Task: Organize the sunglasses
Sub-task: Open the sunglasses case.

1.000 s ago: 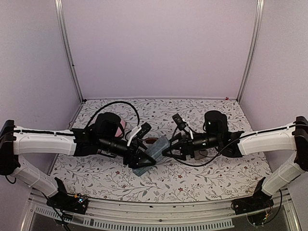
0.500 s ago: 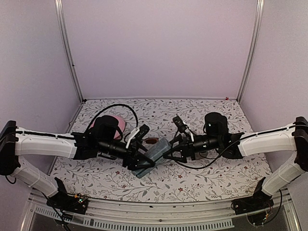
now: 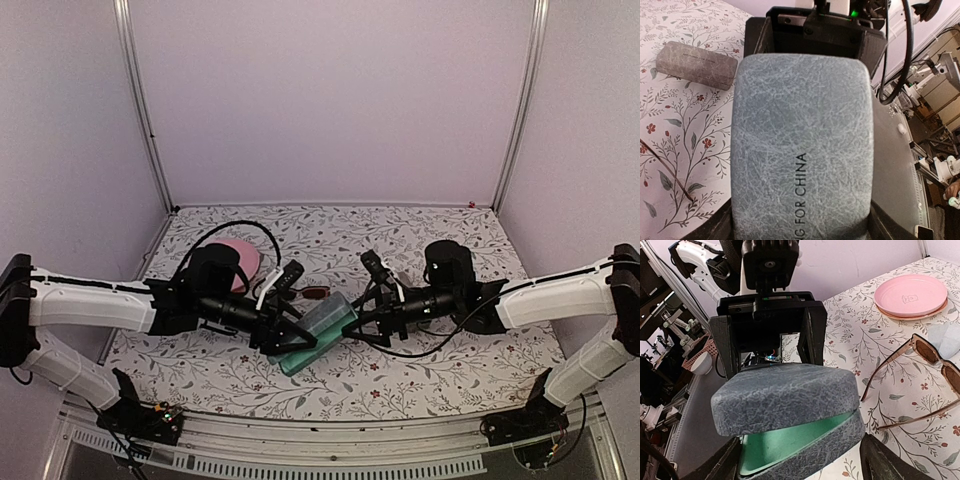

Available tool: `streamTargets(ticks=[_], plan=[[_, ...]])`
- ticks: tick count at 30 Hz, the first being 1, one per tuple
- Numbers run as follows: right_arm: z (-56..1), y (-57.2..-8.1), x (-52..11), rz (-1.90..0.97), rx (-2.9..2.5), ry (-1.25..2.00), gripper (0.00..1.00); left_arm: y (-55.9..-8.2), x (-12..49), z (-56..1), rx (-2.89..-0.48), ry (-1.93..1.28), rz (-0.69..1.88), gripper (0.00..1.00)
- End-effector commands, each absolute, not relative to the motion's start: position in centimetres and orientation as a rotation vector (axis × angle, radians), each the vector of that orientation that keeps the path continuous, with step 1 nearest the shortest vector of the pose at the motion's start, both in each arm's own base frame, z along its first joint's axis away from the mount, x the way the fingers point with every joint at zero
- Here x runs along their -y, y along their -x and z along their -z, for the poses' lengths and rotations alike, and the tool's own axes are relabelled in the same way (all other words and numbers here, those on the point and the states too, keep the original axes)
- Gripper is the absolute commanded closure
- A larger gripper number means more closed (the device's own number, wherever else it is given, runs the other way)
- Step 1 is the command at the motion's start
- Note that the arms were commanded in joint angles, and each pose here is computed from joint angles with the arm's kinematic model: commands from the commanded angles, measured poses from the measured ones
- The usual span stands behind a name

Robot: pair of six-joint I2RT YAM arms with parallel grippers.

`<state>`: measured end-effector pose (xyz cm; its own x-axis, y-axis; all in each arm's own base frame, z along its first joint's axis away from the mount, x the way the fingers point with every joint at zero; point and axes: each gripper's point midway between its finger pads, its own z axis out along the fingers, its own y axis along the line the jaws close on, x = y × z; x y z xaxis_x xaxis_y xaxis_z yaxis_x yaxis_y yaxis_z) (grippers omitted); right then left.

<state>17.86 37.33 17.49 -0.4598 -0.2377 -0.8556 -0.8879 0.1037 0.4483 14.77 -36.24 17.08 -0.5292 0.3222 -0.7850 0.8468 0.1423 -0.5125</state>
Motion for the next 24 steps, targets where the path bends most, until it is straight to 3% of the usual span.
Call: streamTargets(ticks=[1, 24], plan=[[-11.9, -20.6, -35.0, -1.195, -2.023, 0.980, 0.19, -11.9, 36.5, -23.6, -1.587, -1.236, 1.545, 1.00], [-8.1, -20.8, -33.5, -1.089, -2.141, 0.947, 0.18, -11.7, 36.4, -23.8, -1.571, -1.216, 1.600, 1.00]])
